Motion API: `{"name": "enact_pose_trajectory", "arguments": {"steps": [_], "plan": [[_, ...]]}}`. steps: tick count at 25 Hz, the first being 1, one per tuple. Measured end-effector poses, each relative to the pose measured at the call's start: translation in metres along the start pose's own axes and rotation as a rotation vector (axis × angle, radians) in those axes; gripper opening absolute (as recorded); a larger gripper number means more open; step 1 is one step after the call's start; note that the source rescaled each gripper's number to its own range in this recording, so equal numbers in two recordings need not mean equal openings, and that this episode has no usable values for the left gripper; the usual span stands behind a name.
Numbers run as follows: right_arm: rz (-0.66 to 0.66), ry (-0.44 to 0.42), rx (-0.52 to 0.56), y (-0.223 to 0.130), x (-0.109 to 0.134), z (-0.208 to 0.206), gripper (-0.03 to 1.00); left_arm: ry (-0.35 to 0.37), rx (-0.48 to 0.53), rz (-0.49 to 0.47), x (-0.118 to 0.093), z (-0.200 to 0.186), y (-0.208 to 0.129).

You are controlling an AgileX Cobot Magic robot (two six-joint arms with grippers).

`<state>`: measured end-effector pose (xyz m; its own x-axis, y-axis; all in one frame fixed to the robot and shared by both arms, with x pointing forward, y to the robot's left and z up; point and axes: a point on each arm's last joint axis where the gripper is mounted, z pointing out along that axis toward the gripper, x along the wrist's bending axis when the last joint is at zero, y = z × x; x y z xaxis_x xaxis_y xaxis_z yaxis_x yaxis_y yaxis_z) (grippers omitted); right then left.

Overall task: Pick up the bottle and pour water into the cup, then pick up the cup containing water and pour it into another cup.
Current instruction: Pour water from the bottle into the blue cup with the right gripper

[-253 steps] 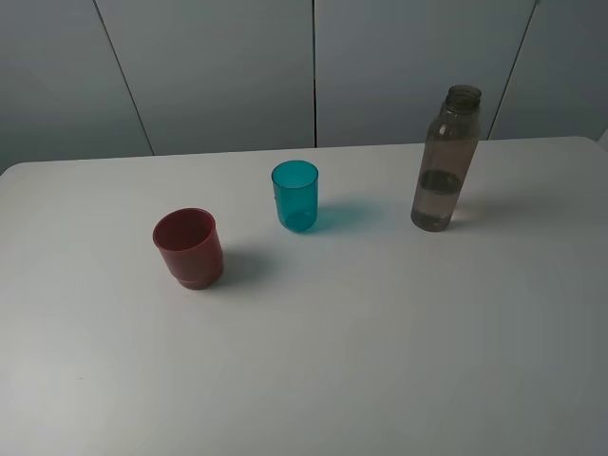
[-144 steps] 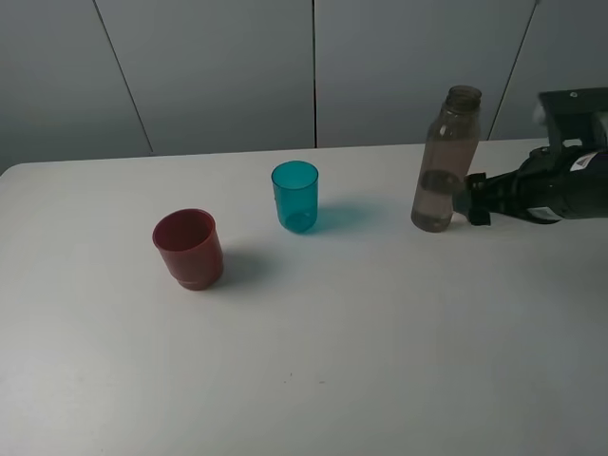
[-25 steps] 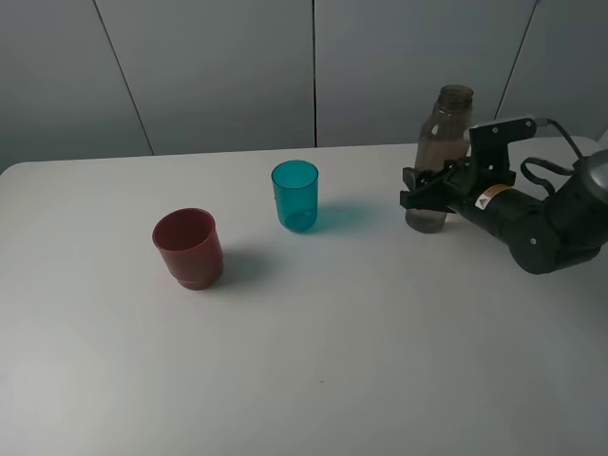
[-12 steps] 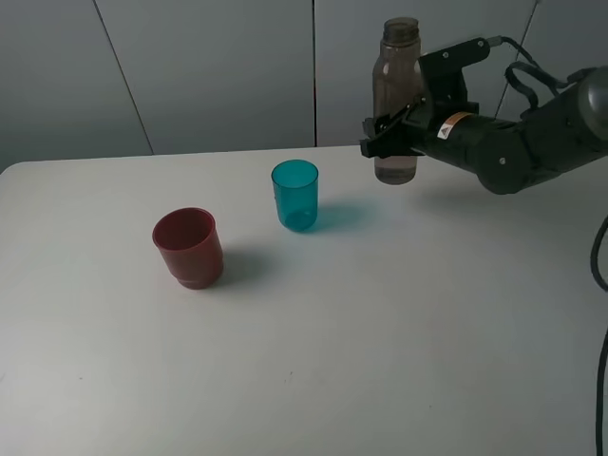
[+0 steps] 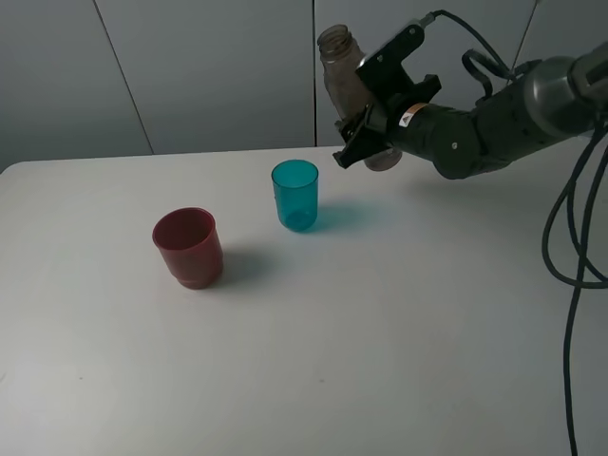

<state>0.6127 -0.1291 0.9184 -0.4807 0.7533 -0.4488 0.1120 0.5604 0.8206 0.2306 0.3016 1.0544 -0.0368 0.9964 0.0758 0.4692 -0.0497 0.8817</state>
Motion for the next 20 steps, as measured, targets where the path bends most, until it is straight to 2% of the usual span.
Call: {"name": "enact_pose_trajectory", "arguments": {"steps": [9, 16, 20], "plan": [[-0.258, -0.046, 0.055, -0.011, 0.002, 0.008, 0.07, 0.000, 0.000, 0.000, 0.000, 0.000, 0.000], [-0.420, -0.109, 0.078, -0.014, -0.003, 0.009, 0.07, 0.000, 0.000, 0.000, 0.000, 0.000, 0.000], [-0.486, -0.114, 0.094, -0.017, -0.002, 0.018, 0.07, 0.000, 0.000, 0.000, 0.000, 0.000, 0.000]]}}
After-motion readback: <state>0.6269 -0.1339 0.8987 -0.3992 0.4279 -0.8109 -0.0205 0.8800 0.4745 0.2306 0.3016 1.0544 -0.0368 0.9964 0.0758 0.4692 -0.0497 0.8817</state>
